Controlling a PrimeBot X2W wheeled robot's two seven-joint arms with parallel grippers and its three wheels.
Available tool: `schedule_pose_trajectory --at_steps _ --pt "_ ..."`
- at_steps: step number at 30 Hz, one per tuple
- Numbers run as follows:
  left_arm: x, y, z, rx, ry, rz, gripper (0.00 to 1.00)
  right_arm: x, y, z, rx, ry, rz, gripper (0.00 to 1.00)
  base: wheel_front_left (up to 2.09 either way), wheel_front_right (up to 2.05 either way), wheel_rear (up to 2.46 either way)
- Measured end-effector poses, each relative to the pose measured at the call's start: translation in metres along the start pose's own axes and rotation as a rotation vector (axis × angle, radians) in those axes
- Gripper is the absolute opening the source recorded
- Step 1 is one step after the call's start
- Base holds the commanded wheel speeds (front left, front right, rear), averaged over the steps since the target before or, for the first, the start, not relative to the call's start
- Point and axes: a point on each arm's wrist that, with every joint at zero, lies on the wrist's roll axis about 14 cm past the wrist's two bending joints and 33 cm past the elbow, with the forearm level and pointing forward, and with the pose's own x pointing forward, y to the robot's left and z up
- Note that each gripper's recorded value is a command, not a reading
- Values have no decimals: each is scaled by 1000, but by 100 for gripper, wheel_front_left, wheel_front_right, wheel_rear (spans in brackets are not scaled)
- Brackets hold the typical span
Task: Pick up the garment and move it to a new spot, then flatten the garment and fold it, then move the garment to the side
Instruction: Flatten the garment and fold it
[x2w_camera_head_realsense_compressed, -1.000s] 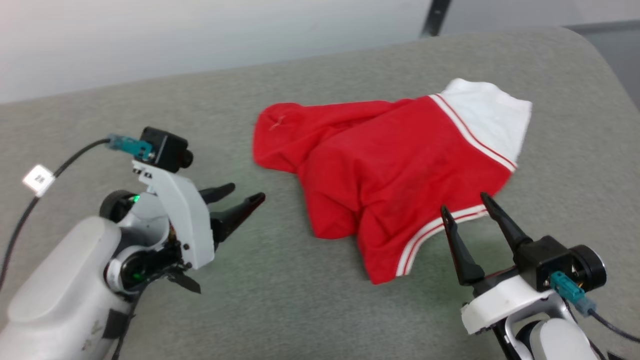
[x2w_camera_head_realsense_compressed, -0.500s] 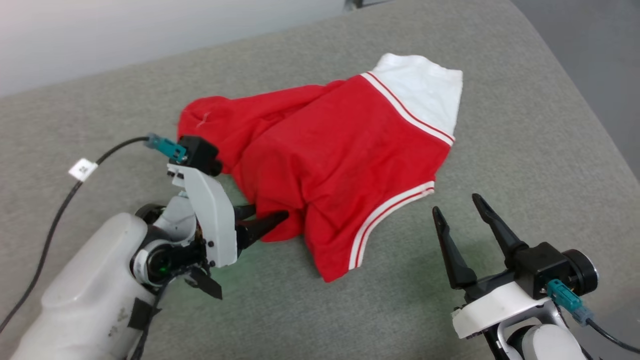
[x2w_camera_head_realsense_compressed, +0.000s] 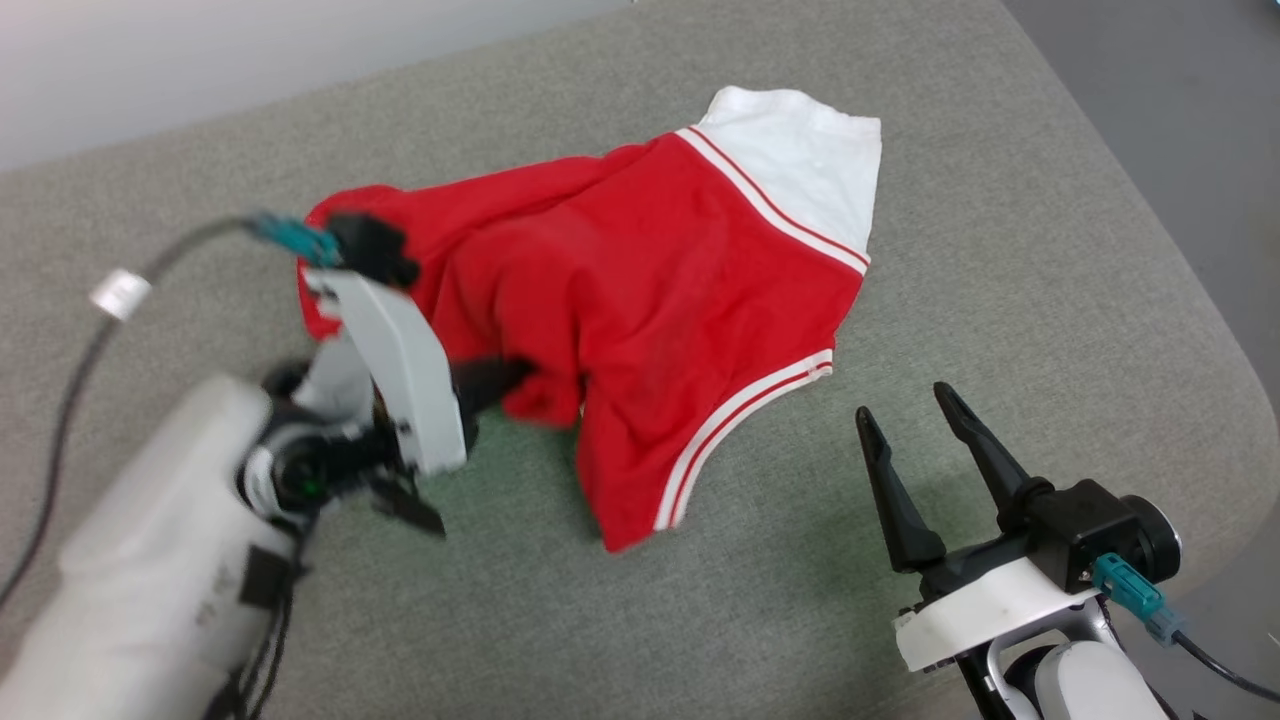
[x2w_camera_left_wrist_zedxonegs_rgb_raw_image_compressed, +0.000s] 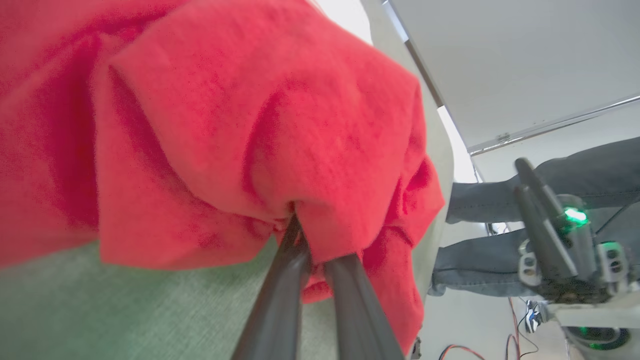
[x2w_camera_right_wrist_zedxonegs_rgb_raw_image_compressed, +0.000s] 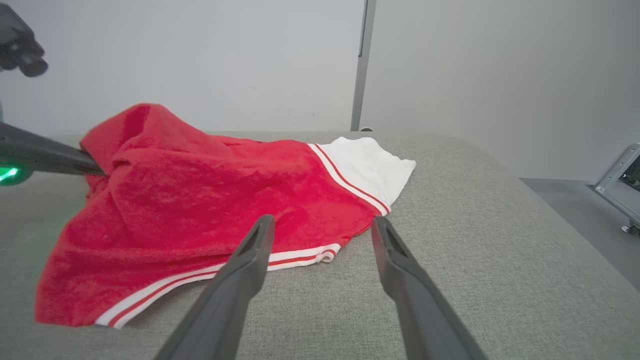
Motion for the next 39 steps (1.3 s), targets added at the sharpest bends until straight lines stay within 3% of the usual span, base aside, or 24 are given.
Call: schedule_pose_trajectory --at_steps 9,18,22,24,25,26,27,35,39 --pt "7 -60 87 65 -194 -129 0 -5 -1 -1 32 -7 -8 100 0 0 0" --pt "64 -134 98 140 -210 -275 0 -9 -6 -5 61 -1 -29 100 0 0 0" --pt "92 -130 72 188 -153 -250 0 -14 -10 -12 73 15 -49 100 0 0 0" --pt "101 -112 63 242 -141 -192 17 -14 -13 -14 73 22 -61 100 0 0 0" --pt "104 -101 61 245 -141 -169 36 -14 -15 -16 74 26 -64 100 0 0 0" --pt "106 -91 60 249 -140 -148 76 -13 -15 -16 75 27 -66 100 0 0 0" --pt "107 -83 60 246 -146 -133 100 -12 -15 -17 74 30 -67 100 0 0 0" --pt "98 -61 48 250 -55 -101 100 -5 -14 -22 63 38 -56 100 0 0 0" --pt "83 -61 25 248 73 -109 100 4 -8 -19 49 24 -28 100 0 0 0"
